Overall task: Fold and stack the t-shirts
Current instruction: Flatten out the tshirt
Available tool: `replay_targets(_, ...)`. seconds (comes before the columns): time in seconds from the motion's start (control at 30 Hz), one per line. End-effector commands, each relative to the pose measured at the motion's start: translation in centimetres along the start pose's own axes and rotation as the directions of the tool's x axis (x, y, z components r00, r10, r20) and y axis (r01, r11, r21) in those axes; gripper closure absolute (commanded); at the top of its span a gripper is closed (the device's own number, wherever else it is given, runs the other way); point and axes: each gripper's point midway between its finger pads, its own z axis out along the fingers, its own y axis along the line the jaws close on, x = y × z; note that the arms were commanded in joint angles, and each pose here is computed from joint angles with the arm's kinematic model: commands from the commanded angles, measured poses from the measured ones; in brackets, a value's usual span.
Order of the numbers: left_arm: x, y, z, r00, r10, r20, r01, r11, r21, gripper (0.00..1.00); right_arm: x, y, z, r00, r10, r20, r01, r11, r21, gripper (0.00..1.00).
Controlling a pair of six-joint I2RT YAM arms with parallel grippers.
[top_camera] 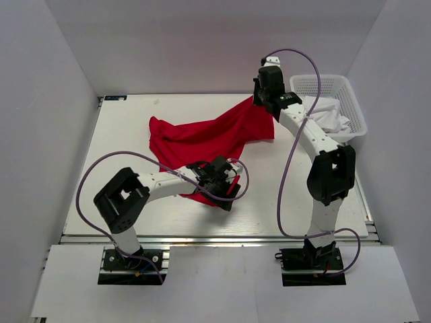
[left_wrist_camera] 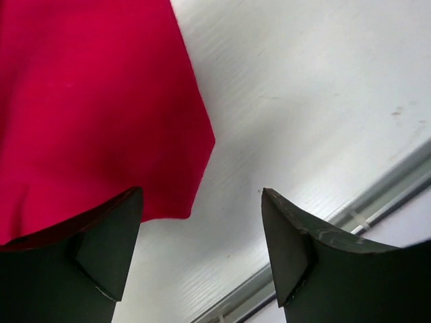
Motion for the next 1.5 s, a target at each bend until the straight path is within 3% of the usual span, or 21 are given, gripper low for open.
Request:
replay_targets(0.0,-0.7,1.0,0.6,1.000,-0.016,0.008,0.016,0.995,-0.100,0.20,-1.9,-0.1,1.2,0.999,0.006,0.037,-0.005,0.999,-0.034,1.00)
replay_targets(0.23,0.8,4.0,3.0,0.995,-0.077,-0.067,0.053,0.950,-0.308,0.49,-3.6,0.0,1.7,0.996,-0.015,0.088,0.024,0.995,-0.093,1.00)
replay_targets(0.33,0.8,5.0,3.4,0.994,-0.085,-0.071,0.054,0.930,-0.364,0.80,-4.1,0.5,1.1,0.992,-0.051,0.114,0.067,0.989,-0.135,1.00)
replay_targets(0.37,1.0,5.2,2.9,0.992,-0.098,-0.081,0.059,0.921,-0.385,1.00,-3.7,0.7,1.1,0.993,-0.056,0.106,0.071,0.987,-0.145,1.00)
replay_targets(0.53,4.7,7.7,1.0,0.972,-0.192,-0.136,0.091,0.840,-0.534,1.00,-6.4,1.1,0.5,0.975,-0.076,0.209,0.111,0.981,-0.158,1.00)
replay_targets(0.63,9.1,7.8,-0.2,0.943,-0.263,-0.205,0.117,0.836,-0.536,1.00,-8.8,1.2,2.2,0.950,-0.071,0.304,0.113,0.986,-0.125,1.00)
replay_targets(0.7,10.3,7.7,-0.8,0.932,-0.290,-0.219,0.132,0.832,-0.539,1.00,-12.7,1.0,2.2,0.900,-0.064,0.431,0.113,0.990,-0.088,1.00)
replay_targets(0.73,10.6,7.6,-1.1,0.931,-0.291,-0.219,0.137,0.837,-0.529,1.00,-12.5,0.8,3.7,0.895,-0.065,0.442,0.106,0.992,-0.068,1.00)
replay_targets(0.77,11.5,7.6,-1.1,0.922,-0.308,-0.236,0.143,0.836,-0.530,1.00,-14.5,1.4,4.5,0.834,-0.029,0.551,0.085,0.994,-0.075,1.00)
replay_targets(0.83,11.6,7.4,-1.1,0.922,-0.309,-0.234,0.151,0.842,-0.518,1.00,-14.7,0.9,6.6,0.793,-0.052,0.607,0.094,0.995,-0.037,1.00)
replay_targets(0.87,11.4,7.3,-1.2,0.923,-0.315,-0.222,0.163,0.841,-0.516,1.00,-16.3,1.1,6.8,0.713,-0.026,0.700,0.087,0.995,-0.051,1.00)
replay_targets(0.9,11.2,7.2,-1.0,0.925,-0.313,-0.215,0.166,0.842,-0.512,1.00,-15.2,1.1,8.4,0.704,-0.044,0.709,0.107,0.993,-0.044,1.00)
replay_targets(0.93,11.3,7.4,-1.2,0.925,-0.313,-0.218,0.160,0.838,-0.522,1.00,-16.1,2.2,7.9,0.648,-0.028,0.761,0.150,0.984,-0.091,1.00)
replay_targets(0.97,10.9,7.3,-1.2,0.927,-0.311,-0.209,0.164,0.839,-0.518,1.00,-14.7,2.2,9.9,0.658,-0.033,0.752,0.160,0.982,-0.097,0.96)
replay_targets(1.0,10.6,7.4,-1.4,0.931,-0.306,-0.197,0.165,0.837,-0.522,1.00,-12.7,2.6,12.2,0.696,-0.042,0.717,0.170,0.980,-0.107,0.70)
replay_targets(1.07,10.4,7.4,-1.8,0.935,-0.302,-0.187,0.164,0.834,-0.527,1.00,-13.0,3.9,12.4,0.721,-0.051,0.691,0.223,0.961,-0.162,0.33)
replay_targets(1.1,10.4,7.6,-1.8,0.936,-0.300,-0.183,0.162,0.831,-0.533,1.00,-12.7,4.0,12.1,0.741,-0.059,0.668,0.232,0.957,-0.173,0.10)
replay_targets(1.3,5.8,7.9,-3.9,0.961,-0.277,-0.005,0.229,0.806,-0.546,1.00,-9.1,4.2,9.6,0.848,-0.138,0.512,0.286,0.932,-0.222,0.10)
replay_targets(1.47,3.3,9.8,-6.4,0.946,-0.281,0.160,0.318,0.714,-0.624,1.00,-5.6,0.5,7.1,0.938,-0.138,0.319,0.189,0.972,-0.136,0.10)
